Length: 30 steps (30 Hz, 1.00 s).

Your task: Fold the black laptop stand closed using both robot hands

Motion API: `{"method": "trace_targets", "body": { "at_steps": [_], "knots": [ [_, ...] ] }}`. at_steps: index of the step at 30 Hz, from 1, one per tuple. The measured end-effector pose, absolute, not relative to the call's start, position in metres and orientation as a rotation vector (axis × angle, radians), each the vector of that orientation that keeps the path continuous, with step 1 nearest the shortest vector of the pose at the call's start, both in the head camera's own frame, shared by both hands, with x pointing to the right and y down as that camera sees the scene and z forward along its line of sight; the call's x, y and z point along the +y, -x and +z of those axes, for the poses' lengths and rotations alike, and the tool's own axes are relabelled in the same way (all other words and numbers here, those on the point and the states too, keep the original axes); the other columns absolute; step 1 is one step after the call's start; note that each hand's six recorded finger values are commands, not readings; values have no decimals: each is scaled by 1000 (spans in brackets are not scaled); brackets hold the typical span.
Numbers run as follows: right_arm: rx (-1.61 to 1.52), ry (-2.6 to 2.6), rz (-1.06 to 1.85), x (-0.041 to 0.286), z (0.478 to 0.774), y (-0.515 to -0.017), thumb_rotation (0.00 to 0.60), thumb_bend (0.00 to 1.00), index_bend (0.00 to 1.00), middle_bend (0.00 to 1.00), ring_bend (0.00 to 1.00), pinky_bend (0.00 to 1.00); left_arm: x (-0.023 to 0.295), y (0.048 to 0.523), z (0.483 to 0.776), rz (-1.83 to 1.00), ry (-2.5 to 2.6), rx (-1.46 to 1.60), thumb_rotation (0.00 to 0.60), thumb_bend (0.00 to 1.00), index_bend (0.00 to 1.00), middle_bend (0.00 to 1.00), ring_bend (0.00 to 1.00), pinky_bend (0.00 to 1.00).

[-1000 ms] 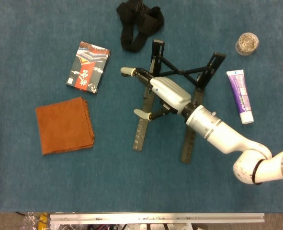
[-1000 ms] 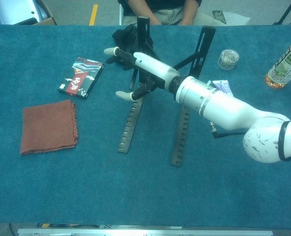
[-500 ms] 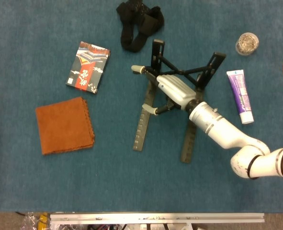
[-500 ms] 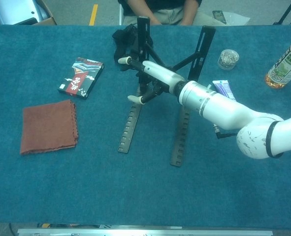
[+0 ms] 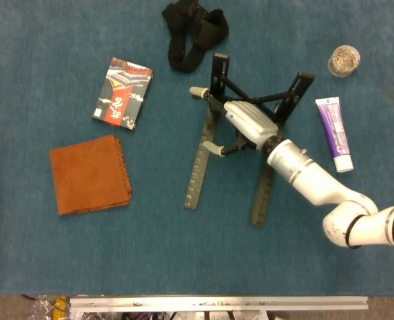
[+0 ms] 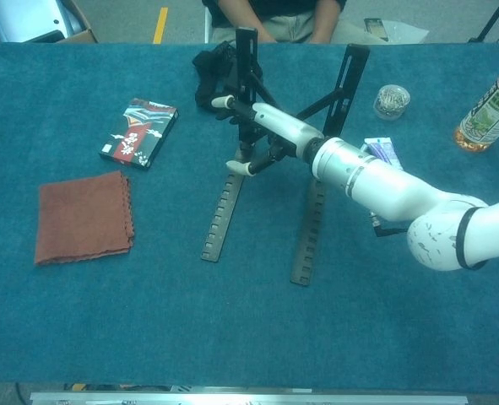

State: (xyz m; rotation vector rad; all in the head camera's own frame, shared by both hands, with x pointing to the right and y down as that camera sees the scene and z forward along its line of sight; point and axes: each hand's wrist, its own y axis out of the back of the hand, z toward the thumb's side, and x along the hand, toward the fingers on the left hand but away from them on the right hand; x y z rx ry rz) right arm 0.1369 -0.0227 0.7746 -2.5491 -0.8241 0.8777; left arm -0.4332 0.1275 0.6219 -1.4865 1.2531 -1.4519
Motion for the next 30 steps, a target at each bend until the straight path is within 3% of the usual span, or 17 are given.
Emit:
{"method": "trace_targets", "body": {
  "at_steps": [5, 10, 18, 30],
  "knots": [
    [-757, 2589, 797, -6, 756, -130, 600, 289, 0, 140, 0, 91, 129, 434, 621, -1457, 1483, 1256, 600, 285, 73, 36, 0, 38],
    [-710, 2587, 644, 10, 712, -133, 600, 288, 0, 140, 0, 91, 130, 435, 621, -1463, 1480, 1256, 600, 284, 72, 36, 0, 38],
    [-800, 2447, 528, 4, 643, -177, 600, 287, 0, 140, 0, 91, 130, 432, 624, -1471, 1493, 1244, 600, 285, 65, 35, 0, 38],
    [-990, 2241, 638, -21, 611, -259, 600, 288, 0, 140, 0, 83, 128, 425, 629, -1487, 1507, 1223, 600, 284, 64, 34, 0, 38]
  ]
}}
